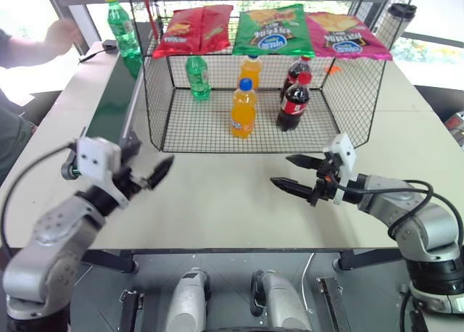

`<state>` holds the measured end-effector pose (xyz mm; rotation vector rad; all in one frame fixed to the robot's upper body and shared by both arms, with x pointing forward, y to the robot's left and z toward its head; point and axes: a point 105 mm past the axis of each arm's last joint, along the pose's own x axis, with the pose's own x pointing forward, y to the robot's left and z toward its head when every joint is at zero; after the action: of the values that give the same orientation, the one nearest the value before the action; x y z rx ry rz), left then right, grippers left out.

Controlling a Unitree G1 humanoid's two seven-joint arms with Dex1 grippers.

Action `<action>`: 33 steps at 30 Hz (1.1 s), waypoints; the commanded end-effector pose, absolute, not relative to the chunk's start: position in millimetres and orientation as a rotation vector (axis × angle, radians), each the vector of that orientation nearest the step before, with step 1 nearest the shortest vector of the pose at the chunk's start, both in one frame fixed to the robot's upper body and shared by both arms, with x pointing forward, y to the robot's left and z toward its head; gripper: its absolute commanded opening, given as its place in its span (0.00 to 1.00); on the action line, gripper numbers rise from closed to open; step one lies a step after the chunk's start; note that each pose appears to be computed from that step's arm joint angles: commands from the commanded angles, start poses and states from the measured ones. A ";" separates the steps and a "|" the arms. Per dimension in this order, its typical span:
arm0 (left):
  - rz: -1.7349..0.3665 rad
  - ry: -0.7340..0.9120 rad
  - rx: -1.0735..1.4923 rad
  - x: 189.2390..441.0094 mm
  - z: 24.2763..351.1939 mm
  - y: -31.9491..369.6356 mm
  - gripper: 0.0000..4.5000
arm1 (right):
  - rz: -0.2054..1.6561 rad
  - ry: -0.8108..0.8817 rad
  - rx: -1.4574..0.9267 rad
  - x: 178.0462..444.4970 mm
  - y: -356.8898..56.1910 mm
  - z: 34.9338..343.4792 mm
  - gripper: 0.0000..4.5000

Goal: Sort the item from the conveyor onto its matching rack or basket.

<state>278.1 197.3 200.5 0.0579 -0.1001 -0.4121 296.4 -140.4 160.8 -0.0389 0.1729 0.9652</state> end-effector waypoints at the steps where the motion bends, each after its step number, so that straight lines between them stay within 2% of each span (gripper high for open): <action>1: -0.136 -0.208 0.133 287.4 240.2 247.2 0.98 | 1.023 0.025 -0.080 296.2 -125.6 202.1 1.00; 3: 0.002 -0.234 0.149 291.1 251.0 271.3 0.98 | 1.063 -0.021 -0.085 293.8 -112.5 215.0 1.00; 6: 0.133 -0.201 0.168 295.8 247.0 291.5 0.98 | 1.115 -0.045 -0.094 288.1 -96.1 221.7 1.00; 11: 0.295 -0.134 0.220 307.7 228.4 308.9 0.98 | 1.154 -0.003 -0.112 281.7 -84.0 207.9 1.00; 16: 0.313 -0.133 0.245 329.6 221.1 303.9 0.98 | 1.135 0.062 -0.082 281.5 -82.9 182.8 1.00; 24: 0.283 -0.109 0.260 351.2 218.7 302.1 0.98 | 1.090 0.088 -0.081 283.5 -92.8 176.0 1.00; 33: 0.246 -0.091 0.228 355.2 216.2 299.2 0.98 | 1.052 0.096 -0.100 286.5 -99.3 175.1 1.00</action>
<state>357.5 300.6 198.2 0.2241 -0.0298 0.2520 286.2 -95.0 166.9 -0.0842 0.1322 1.0686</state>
